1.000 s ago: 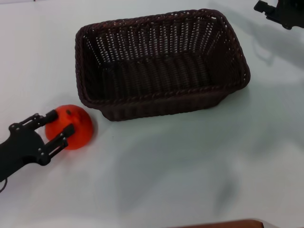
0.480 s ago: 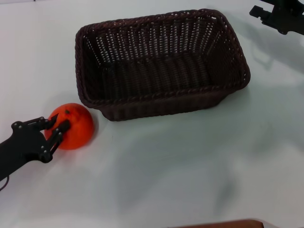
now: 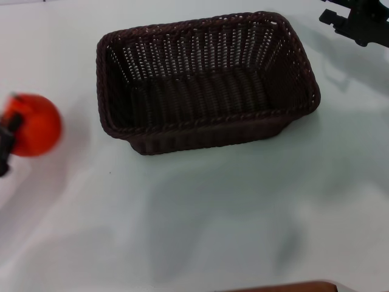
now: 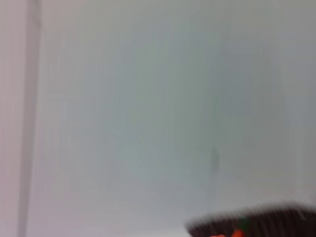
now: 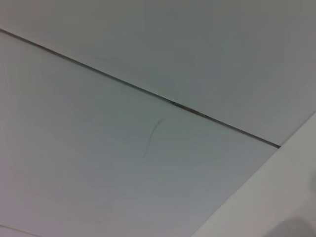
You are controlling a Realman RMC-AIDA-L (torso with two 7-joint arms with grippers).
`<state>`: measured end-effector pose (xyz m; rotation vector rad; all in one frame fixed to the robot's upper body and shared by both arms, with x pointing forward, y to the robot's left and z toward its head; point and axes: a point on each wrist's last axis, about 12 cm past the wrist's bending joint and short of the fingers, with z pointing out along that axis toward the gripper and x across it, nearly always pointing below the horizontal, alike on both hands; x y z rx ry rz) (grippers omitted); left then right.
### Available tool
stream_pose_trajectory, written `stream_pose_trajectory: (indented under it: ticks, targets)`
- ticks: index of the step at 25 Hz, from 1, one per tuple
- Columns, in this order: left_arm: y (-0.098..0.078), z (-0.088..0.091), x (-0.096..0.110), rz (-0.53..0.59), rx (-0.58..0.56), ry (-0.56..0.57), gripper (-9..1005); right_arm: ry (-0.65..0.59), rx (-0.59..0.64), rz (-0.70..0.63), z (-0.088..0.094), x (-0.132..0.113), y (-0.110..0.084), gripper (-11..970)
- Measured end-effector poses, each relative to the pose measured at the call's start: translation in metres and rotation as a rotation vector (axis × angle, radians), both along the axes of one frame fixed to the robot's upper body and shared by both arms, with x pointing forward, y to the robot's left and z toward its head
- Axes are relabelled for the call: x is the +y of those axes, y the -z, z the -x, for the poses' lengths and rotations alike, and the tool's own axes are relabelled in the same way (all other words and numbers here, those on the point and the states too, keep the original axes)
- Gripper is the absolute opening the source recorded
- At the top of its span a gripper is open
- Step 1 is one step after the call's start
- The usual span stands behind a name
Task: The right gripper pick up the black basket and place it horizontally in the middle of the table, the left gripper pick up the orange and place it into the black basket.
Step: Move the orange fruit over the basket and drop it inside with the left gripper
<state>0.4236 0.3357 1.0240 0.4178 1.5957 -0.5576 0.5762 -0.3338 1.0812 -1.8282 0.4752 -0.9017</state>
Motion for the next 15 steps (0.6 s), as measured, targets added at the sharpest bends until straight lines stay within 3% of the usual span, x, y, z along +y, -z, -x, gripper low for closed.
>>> stream_pose_trajectory:
  ticks: [4, 7, 12, 15]
  targets:
    - [-0.012, -0.001, 0.01, 0.139, -0.09, -0.108, 89, 0.014, -0.017, -0.005, 0.0, -0.002, -0.001, 656]
    - [-0.022, -0.015, 0.002, 0.237, -0.162, -0.12, 72, 0.042, -0.055, -0.023, 0.001, 0.001, -0.001, 656]
    - [-0.034, -0.054, -0.036, 0.327, -0.199, 0.009, 69, 0.073, -0.11, -0.031, 0.0, 0.004, -0.001, 655]
    - [-0.039, -0.075, -0.063, 0.32, -0.174, 0.125, 80, 0.071, -0.12, -0.032, -0.001, 0.007, -0.001, 655]
